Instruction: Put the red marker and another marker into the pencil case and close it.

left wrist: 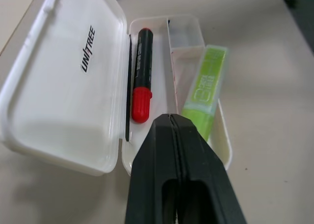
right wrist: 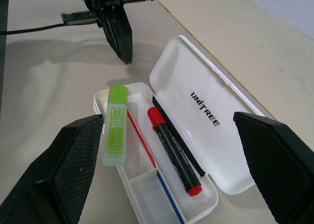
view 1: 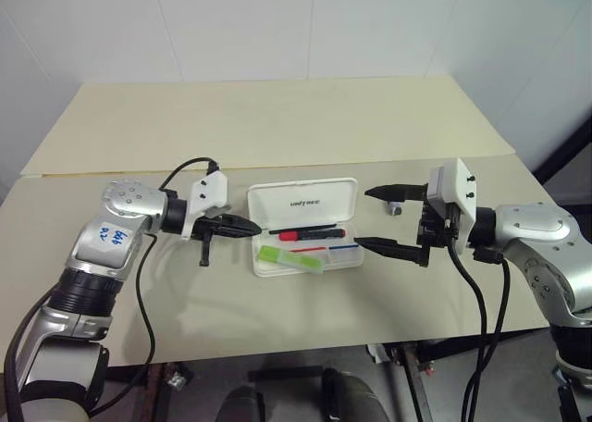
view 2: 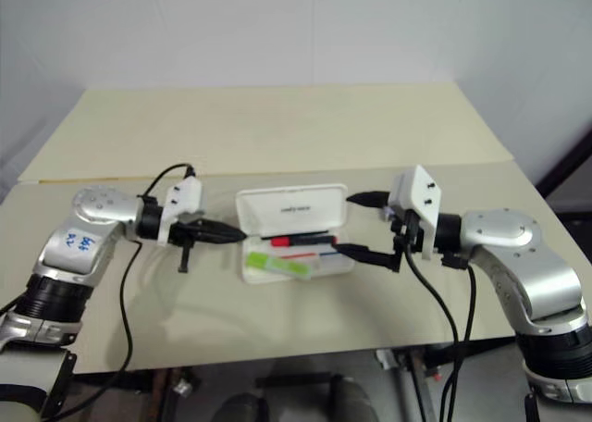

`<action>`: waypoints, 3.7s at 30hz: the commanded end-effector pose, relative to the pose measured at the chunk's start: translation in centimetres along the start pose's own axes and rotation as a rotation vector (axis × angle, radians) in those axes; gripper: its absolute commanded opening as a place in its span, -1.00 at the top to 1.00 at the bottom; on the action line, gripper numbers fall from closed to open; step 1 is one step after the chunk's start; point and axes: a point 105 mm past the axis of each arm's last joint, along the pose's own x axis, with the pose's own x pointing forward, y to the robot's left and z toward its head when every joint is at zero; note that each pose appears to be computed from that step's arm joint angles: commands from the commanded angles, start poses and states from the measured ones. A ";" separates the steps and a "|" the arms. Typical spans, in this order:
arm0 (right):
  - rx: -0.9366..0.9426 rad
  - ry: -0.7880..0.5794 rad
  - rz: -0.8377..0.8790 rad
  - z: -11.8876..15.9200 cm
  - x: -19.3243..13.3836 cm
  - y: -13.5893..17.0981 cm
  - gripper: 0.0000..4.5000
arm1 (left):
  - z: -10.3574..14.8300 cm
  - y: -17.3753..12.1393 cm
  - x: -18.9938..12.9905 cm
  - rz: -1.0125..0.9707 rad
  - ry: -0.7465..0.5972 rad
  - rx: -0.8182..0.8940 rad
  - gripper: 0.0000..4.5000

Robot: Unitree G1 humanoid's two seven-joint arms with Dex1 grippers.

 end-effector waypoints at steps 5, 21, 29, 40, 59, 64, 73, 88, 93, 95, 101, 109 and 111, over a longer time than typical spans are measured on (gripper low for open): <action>-0.049 -0.028 -0.008 1.2 -0.3 -0.1 -1.00 | -0.4 0.4 0.9 0.008 0.054 0.084 0.99; -0.045 -0.037 -0.015 1.4 -0.1 0.0 -1.00 | -1.1 -0.3 2.5 -0.028 0.084 0.101 0.99; -0.041 -0.042 -0.013 1.3 0.1 0.1 -1.00 | -1.0 0.0 1.2 -0.020 0.096 0.116 0.99; -0.039 -0.038 -0.013 1.2 0.2 -0.1 -1.00 | 1.5 -0.6 -0.4 -0.023 -0.075 0.067 0.99; 0.289 0.341 -0.519 -5.9 -2.3 -8.7 -1.00 | 6.7 -0.9 -3.3 -0.024 -0.179 0.064 -1.00; 0.409 0.369 -0.609 -6.8 -2.1 -9.7 -1.00 | 6.8 -0.4 -3.6 0.021 -0.172 0.092 -1.00; 0.513 0.445 -0.670 -9.2 -1.3 -9.6 -1.00 | 7.1 0.9 -4.4 0.117 -0.176 0.132 -1.00; 0.550 0.471 -0.736 -12.3 -0.8 -10.7 -0.87 | 8.0 1.3 -5.2 0.166 -0.227 0.149 -1.00; 0.553 0.460 -0.732 -12.3 -0.6 -10.7 -0.26 | 8.0 1.3 -5.3 0.170 -0.231 0.151 -1.00; 0.552 0.458 -0.732 -12.3 -0.6 -10.7 0.09 | 7.9 1.3 -5.3 0.172 -0.232 0.153 -1.00; 0.543 0.462 -0.740 -12.4 -0.8 -10.7 0.85 | 7.8 1.4 -5.2 0.174 -0.232 0.154 -1.00; 0.321 0.404 -0.617 -10.2 -2.5 -11.3 0.85 | 7.4 1.2 -4.9 0.158 -0.226 0.152 -1.00; 0.258 0.370 -0.509 -8.9 -3.0 -10.9 0.85 | 7.0 1.0 -4.9 0.147 -0.214 0.146 -1.00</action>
